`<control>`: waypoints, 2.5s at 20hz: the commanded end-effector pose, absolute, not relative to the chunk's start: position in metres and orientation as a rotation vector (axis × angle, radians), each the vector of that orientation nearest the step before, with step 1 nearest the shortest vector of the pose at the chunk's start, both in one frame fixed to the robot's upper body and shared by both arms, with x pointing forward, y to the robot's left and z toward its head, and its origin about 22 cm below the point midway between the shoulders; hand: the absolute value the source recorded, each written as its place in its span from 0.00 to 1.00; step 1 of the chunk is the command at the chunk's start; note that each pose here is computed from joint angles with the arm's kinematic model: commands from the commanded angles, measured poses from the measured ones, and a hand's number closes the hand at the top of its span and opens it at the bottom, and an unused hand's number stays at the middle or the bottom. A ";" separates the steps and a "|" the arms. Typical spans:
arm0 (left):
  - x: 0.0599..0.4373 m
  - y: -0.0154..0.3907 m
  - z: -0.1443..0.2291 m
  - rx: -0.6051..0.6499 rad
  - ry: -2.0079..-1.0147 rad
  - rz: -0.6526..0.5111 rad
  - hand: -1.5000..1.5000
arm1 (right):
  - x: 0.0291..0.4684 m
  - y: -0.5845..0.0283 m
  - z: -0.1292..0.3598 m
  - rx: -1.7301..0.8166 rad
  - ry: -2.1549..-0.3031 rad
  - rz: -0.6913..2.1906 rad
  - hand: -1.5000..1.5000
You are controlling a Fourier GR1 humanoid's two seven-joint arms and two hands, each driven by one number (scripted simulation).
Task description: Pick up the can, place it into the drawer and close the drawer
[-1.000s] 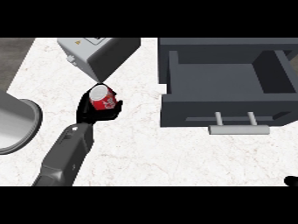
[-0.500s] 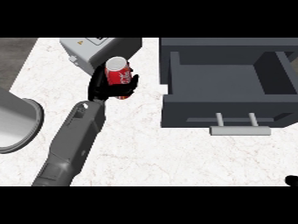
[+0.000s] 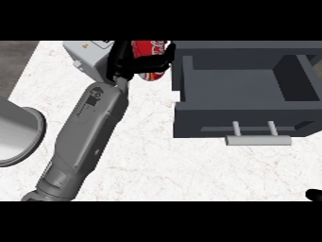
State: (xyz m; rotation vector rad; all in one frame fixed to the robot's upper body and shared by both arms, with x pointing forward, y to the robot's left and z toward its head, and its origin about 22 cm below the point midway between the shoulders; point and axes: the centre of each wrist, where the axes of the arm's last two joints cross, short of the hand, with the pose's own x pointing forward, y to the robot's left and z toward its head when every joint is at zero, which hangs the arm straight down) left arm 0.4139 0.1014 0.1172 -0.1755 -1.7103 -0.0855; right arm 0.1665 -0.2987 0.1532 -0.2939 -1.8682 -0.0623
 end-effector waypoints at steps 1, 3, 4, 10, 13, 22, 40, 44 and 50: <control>0.411 0.082 0.152 -0.166 -1.715 -0.122 1.00 | 0.171 -0.302 0.154 -0.298 -1.891 -0.065 0.00; 0.417 0.062 0.180 -0.139 -1.737 -0.132 1.00 | 0.168 -0.311 0.160 -0.276 -1.879 -0.062 0.00; 0.414 0.052 0.199 -0.140 -1.732 -0.141 1.00 | 0.169 -0.295 0.153 -0.294 -1.881 -0.064 0.00; 0.419 0.026 0.210 -0.128 -1.708 -0.143 1.00 | 0.180 -0.305 0.162 -0.290 -1.885 -0.071 0.00; 0.423 0.014 0.236 -0.120 -1.710 -0.175 1.00 | 0.170 -0.297 0.152 -0.291 -1.891 -0.072 0.00; 0.432 -0.008 0.253 -0.055 -1.679 -0.226 1.00 | 0.176 -0.301 0.162 -0.251 -1.927 -0.058 0.00; 0.439 -0.013 0.241 0.166 -1.713 -0.104 0.00 | 0.190 -0.292 0.174 -0.254 -1.910 0.021 0.00; 0.432 -0.025 0.260 0.150 -1.729 -0.070 0.00 | 0.196 -0.285 0.185 -0.319 -1.956 0.144 0.00; 0.436 -0.019 0.250 0.089 -1.700 -0.036 0.00 | 0.214 -0.274 0.192 -0.424 -2.032 0.299 0.00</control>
